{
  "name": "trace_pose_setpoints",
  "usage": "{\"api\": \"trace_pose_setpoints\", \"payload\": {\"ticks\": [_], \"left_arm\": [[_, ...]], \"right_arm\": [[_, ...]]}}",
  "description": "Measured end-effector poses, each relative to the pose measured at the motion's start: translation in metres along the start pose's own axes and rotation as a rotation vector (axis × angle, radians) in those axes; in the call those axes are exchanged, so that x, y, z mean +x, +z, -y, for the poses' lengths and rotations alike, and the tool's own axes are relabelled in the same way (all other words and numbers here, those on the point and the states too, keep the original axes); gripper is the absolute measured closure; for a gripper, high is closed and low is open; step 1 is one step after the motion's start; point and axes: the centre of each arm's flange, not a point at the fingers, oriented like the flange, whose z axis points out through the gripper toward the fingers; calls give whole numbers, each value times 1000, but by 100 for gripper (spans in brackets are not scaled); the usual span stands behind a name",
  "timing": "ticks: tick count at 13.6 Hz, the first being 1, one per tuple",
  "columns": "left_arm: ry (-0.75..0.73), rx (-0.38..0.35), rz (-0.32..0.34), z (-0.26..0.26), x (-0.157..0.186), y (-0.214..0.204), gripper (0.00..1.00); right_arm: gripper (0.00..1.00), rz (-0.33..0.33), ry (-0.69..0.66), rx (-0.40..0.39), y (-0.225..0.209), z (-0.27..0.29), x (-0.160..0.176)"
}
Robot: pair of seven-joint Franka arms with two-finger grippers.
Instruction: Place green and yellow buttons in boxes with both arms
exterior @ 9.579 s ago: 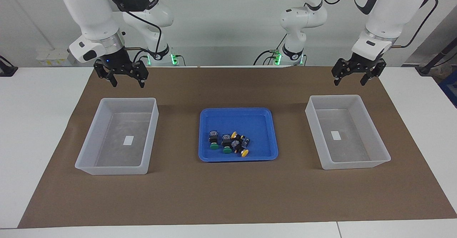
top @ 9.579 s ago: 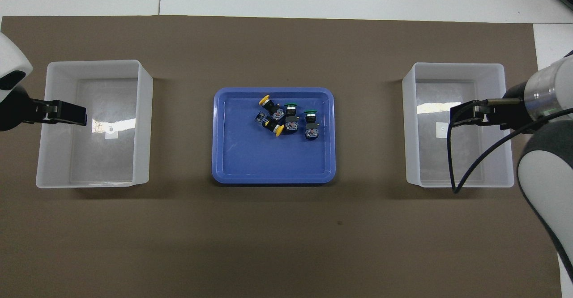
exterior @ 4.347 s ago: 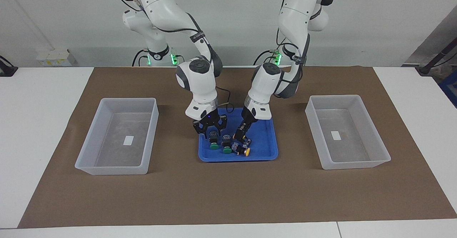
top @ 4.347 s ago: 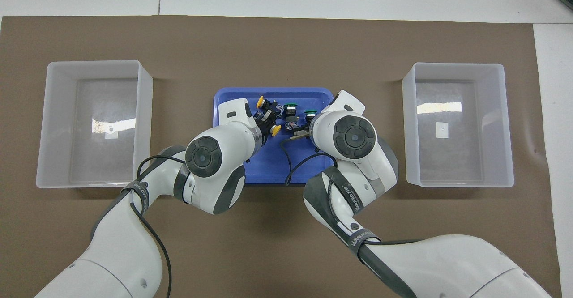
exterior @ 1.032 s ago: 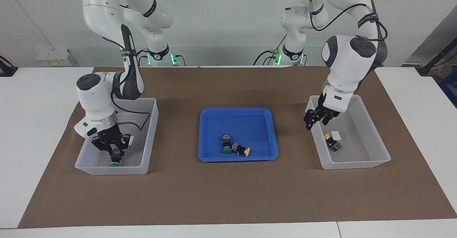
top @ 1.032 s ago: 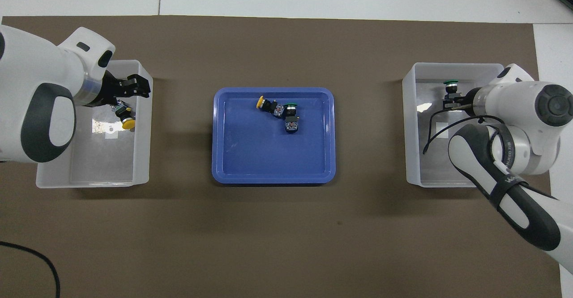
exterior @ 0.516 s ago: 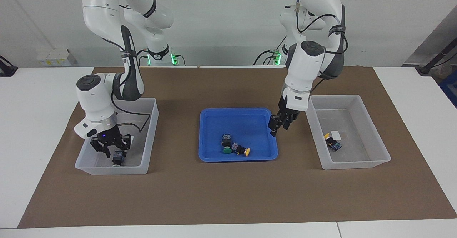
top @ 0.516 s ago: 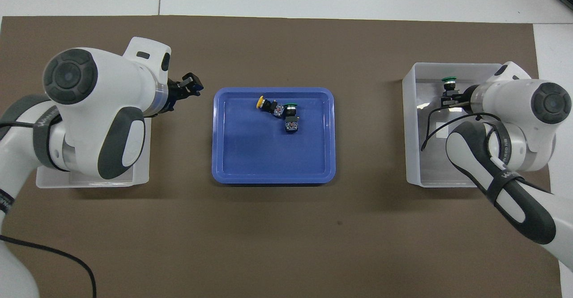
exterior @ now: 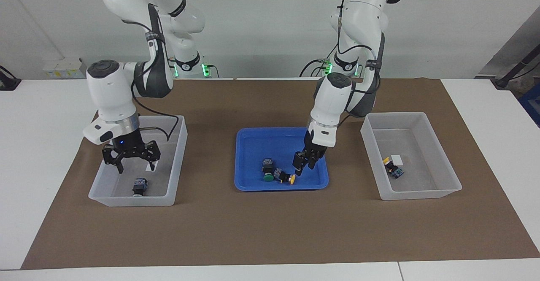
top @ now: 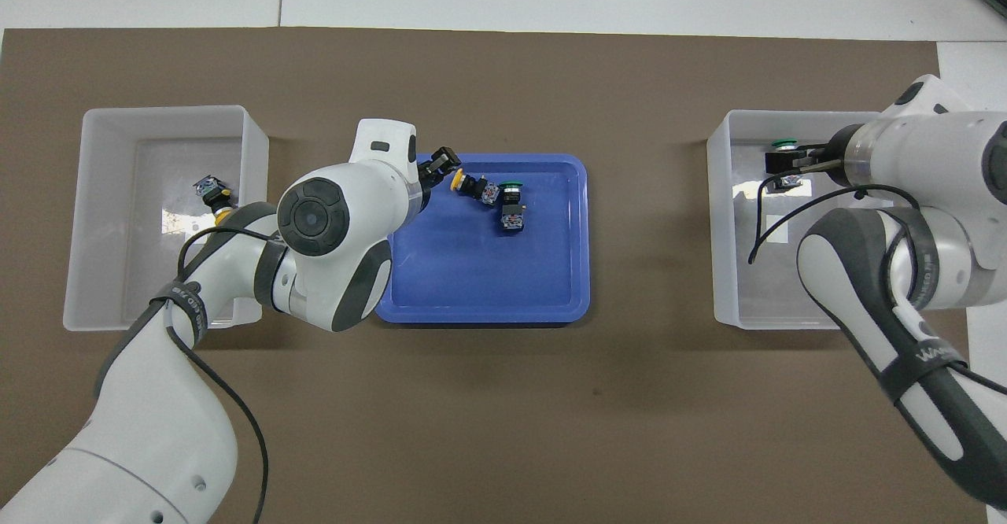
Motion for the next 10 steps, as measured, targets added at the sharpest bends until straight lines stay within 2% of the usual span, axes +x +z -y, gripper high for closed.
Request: {"api": "trace_pose_setpoints", "payload": {"ticks": [4, 10], "left_arm": [[0, -17, -6, 2, -4, 15, 31], [21, -37, 4, -3, -28, 34, 31]], "right_arm": [[0, 28, -26, 28, -54, 49, -3], [0, 44, -104, 79, -60, 111, -9]]}}
